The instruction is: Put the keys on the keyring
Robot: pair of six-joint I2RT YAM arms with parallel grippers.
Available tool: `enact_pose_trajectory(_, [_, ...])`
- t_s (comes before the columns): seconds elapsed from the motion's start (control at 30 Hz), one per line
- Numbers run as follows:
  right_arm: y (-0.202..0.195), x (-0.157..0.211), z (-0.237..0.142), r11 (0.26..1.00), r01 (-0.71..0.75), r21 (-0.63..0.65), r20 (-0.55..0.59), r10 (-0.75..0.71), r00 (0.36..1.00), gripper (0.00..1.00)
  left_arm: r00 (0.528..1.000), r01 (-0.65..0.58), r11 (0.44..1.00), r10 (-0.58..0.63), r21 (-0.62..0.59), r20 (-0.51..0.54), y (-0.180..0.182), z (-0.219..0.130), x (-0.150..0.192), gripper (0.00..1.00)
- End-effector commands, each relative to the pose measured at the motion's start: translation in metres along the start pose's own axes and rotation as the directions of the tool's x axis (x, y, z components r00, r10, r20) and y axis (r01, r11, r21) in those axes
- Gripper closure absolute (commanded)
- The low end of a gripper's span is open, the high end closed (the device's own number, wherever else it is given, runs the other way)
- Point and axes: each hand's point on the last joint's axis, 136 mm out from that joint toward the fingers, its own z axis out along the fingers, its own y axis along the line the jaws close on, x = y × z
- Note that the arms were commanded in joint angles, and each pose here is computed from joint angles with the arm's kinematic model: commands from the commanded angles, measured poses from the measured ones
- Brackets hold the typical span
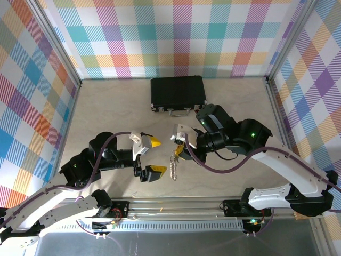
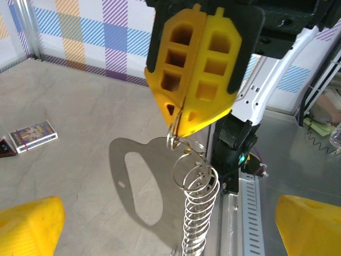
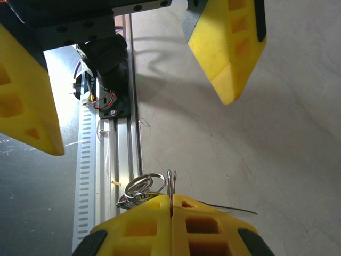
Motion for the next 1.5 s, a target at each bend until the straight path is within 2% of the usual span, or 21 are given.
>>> enact_pose_trajectory(0.0, [0.004,-0.008,-0.008,1.0,0.02,-0.021,0.024,-0.02,1.0,1.0,1.0,0.005,0.999,-0.006,-0.039,-0.03,0.007,0.0,0.002,0.0])
enact_pose_trajectory(0.2, [-0.003,-0.003,-0.005,1.0,0.001,0.0,-0.009,-0.001,1.0,1.0,0.993,0.022,0.996,-0.031,-0.086,-0.111,0.018,0.007,0.012,0.0])
enact_pose_trajectory(0.4, [0.005,-0.004,-0.004,0.999,-0.003,-0.037,0.02,0.004,1.0,1.0,0.991,0.025,0.998,-0.033,-0.063,-0.133,0.016,0.012,0.018,0.04])
enact_pose_trajectory(0.67, [0.018,-0.007,-0.005,0.993,0.04,-0.109,0.072,-0.033,0.997,1.0,0.994,0.004,0.999,0.001,0.048,-0.107,-0.002,0.014,0.016,0.14])
enact_pose_trajectory(0.97, [0.025,-0.01,-0.003,0.986,0.065,-0.151,0.084,-0.053,0.995,1.0,0.995,0.009,0.997,-0.001,0.083,-0.103,-0.006,0.02,0.012,0.26])
enact_pose_trajectory(1.27, [0.018,0.0,-0.002,0.992,0.071,-0.105,0.046,-0.066,0.997,1.0,1.0,-0.022,0.996,0.021,0.089,0.013,-0.011,0.009,-0.012,0.36])
enact_pose_trajectory(1.37, [0.016,0.001,-0.003,0.993,0.075,-0.09,0.044,-0.072,0.996,1.0,1.0,-0.021,0.994,0.02,0.103,0.014,-0.013,0.01,-0.014,0.39])
enact_pose_trajectory(1.47, [0.015,0.0,-0.005,0.994,0.083,-0.076,0.055,-0.079,0.995,1.0,1.0,-0.013,0.994,0.012,0.107,0.009,-0.013,0.014,-0.014,0.46])
